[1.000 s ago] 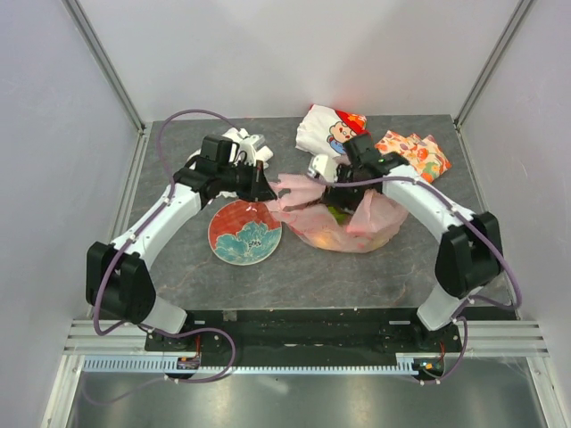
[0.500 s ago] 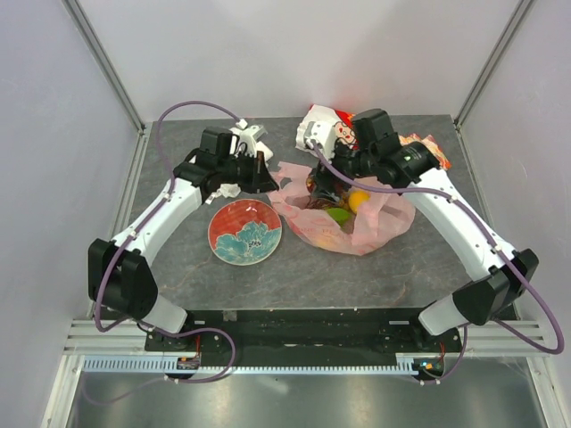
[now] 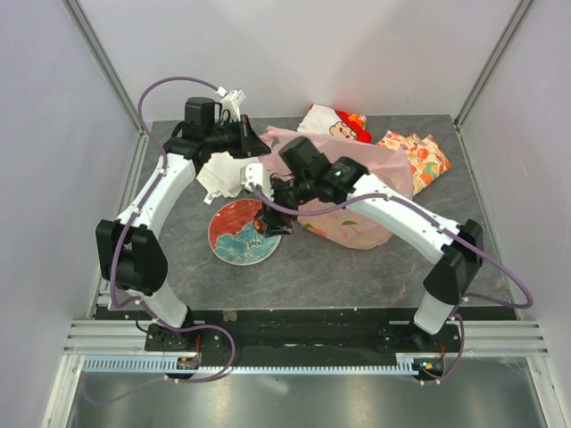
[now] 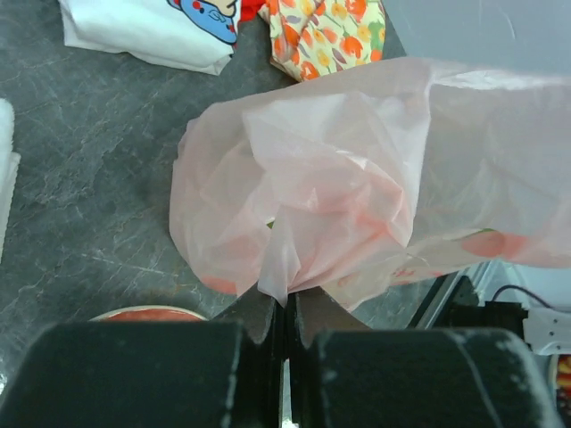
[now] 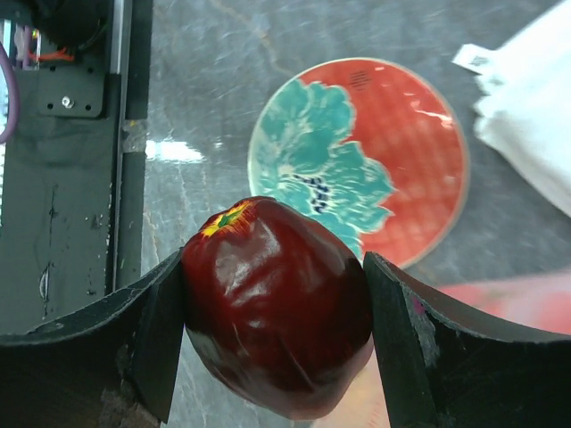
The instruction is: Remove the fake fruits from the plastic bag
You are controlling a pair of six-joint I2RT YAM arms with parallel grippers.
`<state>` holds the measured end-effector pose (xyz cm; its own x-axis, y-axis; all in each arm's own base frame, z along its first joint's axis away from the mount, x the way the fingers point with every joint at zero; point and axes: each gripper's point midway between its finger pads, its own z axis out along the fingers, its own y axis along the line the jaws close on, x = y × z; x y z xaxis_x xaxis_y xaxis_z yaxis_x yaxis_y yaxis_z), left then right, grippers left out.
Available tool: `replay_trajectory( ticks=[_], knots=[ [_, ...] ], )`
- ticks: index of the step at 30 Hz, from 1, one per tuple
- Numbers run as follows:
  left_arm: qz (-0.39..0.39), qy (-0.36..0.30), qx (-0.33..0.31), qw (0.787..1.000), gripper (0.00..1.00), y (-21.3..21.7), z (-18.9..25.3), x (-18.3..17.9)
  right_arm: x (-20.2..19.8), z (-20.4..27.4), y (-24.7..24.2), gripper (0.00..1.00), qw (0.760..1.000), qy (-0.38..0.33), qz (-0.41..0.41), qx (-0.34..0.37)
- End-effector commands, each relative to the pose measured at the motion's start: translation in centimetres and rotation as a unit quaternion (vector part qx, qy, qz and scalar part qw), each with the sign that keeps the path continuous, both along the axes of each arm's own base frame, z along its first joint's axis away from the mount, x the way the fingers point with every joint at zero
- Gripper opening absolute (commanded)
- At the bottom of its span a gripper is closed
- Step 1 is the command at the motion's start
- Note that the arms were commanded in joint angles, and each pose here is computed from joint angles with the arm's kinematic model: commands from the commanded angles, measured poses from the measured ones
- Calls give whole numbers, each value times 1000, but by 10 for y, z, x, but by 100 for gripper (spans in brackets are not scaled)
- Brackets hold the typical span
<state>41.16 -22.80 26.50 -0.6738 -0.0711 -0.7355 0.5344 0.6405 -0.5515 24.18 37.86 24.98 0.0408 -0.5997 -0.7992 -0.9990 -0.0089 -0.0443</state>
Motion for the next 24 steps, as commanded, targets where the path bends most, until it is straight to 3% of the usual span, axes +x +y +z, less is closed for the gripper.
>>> replay_trajectory(
  ticks=[1, 9, 14, 22, 24],
  knots=[
    [-7, 16, -57, 998, 2, -1, 21, 2, -13, -38, 36, 48, 999, -8, 44, 14],
    [1, 39, -81, 996, 2, 5, 22, -5, 2, -120, 70, 49, 999, -21, 29, -22],
    [0, 32, -83, 996, 2, 5, 27, -5, 15, -147, 79, 50, 998, -38, 20, -48],
    [2, 24, -83, 996, 2, 6, 29, -7, 23, -161, 84, 60, 998, -39, -2, -54],
    [1, 24, -83, 996, 2, 6, 29, -8, 19, -163, 84, 69, 998, -36, 3, -57]
  ],
)
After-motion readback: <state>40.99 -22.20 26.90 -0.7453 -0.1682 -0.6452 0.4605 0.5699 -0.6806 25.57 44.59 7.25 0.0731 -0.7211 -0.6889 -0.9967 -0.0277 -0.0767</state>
